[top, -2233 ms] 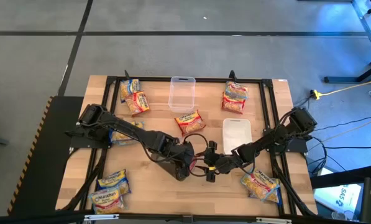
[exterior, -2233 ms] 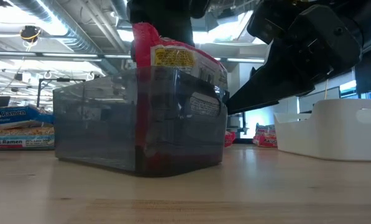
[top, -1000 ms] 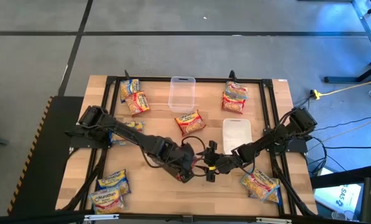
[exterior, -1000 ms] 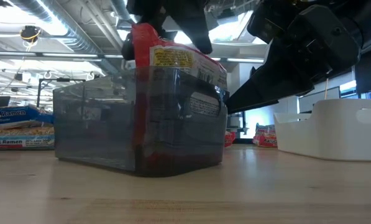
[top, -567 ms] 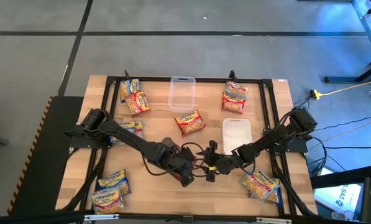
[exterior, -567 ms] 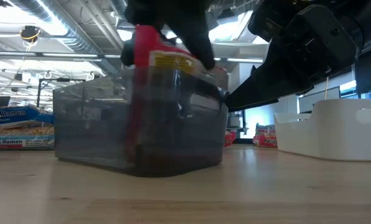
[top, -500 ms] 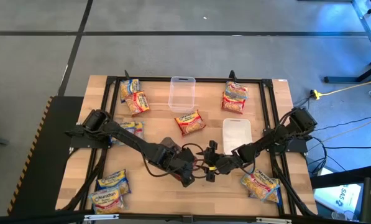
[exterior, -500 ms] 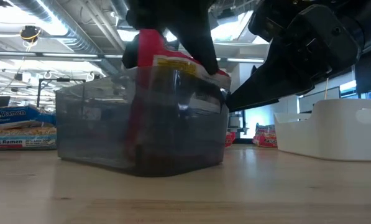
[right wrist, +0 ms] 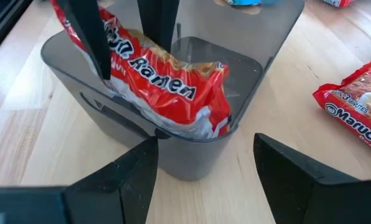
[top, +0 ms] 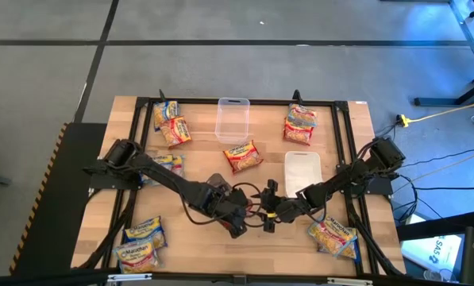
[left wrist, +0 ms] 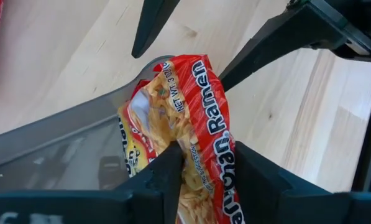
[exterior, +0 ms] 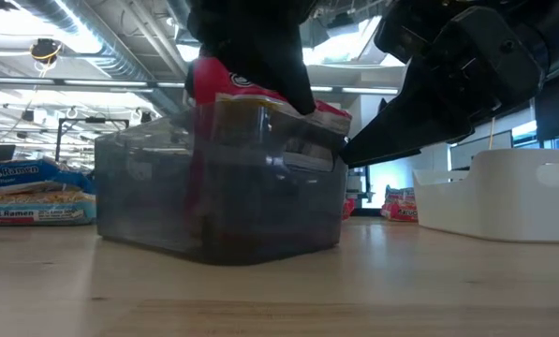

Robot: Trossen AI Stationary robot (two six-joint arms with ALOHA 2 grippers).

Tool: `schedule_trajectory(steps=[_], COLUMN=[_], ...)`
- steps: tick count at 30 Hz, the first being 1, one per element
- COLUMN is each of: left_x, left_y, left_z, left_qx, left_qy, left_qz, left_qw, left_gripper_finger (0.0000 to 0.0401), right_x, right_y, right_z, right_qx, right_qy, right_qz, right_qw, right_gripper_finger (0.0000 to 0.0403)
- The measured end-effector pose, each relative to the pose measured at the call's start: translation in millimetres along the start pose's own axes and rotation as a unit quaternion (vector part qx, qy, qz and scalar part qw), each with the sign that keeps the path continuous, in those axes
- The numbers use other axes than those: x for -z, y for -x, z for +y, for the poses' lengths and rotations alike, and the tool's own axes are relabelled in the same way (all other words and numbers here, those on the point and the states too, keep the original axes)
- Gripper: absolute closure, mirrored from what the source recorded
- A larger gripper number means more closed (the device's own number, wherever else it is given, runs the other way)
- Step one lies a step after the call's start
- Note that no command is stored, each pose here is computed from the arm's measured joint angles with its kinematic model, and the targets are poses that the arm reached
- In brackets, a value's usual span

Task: Sort Maruchan noodles
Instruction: Remove the red noodle pack from the gray bin

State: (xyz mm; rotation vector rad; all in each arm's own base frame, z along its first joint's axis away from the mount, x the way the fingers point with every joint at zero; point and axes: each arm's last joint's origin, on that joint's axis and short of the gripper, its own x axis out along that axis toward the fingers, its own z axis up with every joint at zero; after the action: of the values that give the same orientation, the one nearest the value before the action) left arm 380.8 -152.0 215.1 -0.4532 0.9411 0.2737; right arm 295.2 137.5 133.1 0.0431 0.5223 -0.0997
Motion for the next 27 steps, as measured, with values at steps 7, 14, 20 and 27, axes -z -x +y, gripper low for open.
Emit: schedule_trajectory(steps=[7, 14, 20, 27], left_x=[-2.9, -1.9, -4.4, -11.3], left_y=[13.3, 21.3, 43.3, 87.7], left_z=[1.4, 3.0, 2.2, 9.6], left_qx=[0.006, 0.001, 0.015, 0.021], left_qy=[-0.017, -0.025, -0.042, -0.065], left_qz=[-0.002, 0.006, -0.006, -0.037], left_qw=[1.0, 1.0, 0.999, 0.997], left_gripper_finger=[0.0287, 0.0287, 0.0288, 0.0288], right_x=[-0.3, -0.7, -10.0, -24.9], right_y=[0.0, 0.3, 7.7, 28.3], right_z=[-0.2, -0.3, -0.9, -7.2], right_qx=[0.004, 0.004, -0.007, -0.008], right_qy=[0.0, -0.001, -0.008, -0.004], right_qz=[-0.002, -0.003, -0.013, -0.006], right_qw=[1.0, 1.0, 1.0, 1.0], right_gripper_finger=[0.0166, 0.0166, 0.0166, 0.0166])
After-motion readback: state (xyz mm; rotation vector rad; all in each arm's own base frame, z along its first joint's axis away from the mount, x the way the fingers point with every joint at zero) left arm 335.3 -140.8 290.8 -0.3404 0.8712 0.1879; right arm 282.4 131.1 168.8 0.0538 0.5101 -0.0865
